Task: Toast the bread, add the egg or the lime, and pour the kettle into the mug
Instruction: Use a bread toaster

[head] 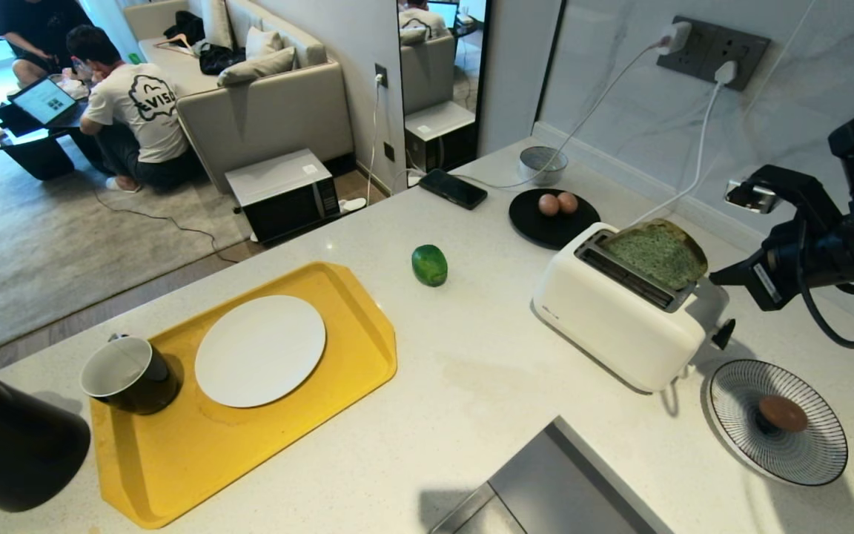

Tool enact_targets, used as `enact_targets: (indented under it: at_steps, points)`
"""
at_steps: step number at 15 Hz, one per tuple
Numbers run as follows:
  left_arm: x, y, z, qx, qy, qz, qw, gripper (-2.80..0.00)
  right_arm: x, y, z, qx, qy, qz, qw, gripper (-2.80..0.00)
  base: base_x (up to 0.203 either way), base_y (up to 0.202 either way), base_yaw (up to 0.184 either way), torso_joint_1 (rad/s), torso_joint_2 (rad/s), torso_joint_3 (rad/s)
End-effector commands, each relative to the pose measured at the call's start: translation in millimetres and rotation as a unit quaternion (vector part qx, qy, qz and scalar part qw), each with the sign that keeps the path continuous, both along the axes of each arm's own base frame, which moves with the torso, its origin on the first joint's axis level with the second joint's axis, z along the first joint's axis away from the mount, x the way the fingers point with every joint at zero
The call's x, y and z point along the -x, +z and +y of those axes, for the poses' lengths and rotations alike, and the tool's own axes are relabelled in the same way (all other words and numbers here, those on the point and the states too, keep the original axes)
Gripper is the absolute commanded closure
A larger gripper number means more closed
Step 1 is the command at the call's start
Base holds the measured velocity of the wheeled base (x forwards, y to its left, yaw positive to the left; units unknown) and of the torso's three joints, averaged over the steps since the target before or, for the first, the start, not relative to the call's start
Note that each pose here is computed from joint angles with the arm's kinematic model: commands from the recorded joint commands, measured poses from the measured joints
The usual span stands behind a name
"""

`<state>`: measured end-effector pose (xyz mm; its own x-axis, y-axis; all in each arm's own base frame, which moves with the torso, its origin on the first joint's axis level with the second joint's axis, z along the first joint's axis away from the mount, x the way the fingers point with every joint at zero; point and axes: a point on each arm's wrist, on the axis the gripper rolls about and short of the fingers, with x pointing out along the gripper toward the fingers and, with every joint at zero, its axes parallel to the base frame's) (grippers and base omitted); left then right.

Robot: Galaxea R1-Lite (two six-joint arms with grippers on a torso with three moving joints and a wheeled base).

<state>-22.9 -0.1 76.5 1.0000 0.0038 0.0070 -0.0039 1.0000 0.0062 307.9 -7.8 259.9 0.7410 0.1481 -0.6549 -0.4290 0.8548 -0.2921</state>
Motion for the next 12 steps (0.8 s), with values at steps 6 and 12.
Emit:
enact_targets:
  at_steps: [6,12]
  points:
    - [0,0,0,0.000,0.000,0.000,1.0000,0.00,-18,2,2,0.000,0.007,-0.009,1.000,0.00,0.000,0.000,0.000,0.000,0.00,0.000]
    - [0,0,0,0.000,0.000,0.000,1.0000,0.00,-22,9,11,-0.001,0.019,-0.022,1.000,0.00,0.000,0.000,0.000,0.000,0.00,0.000]
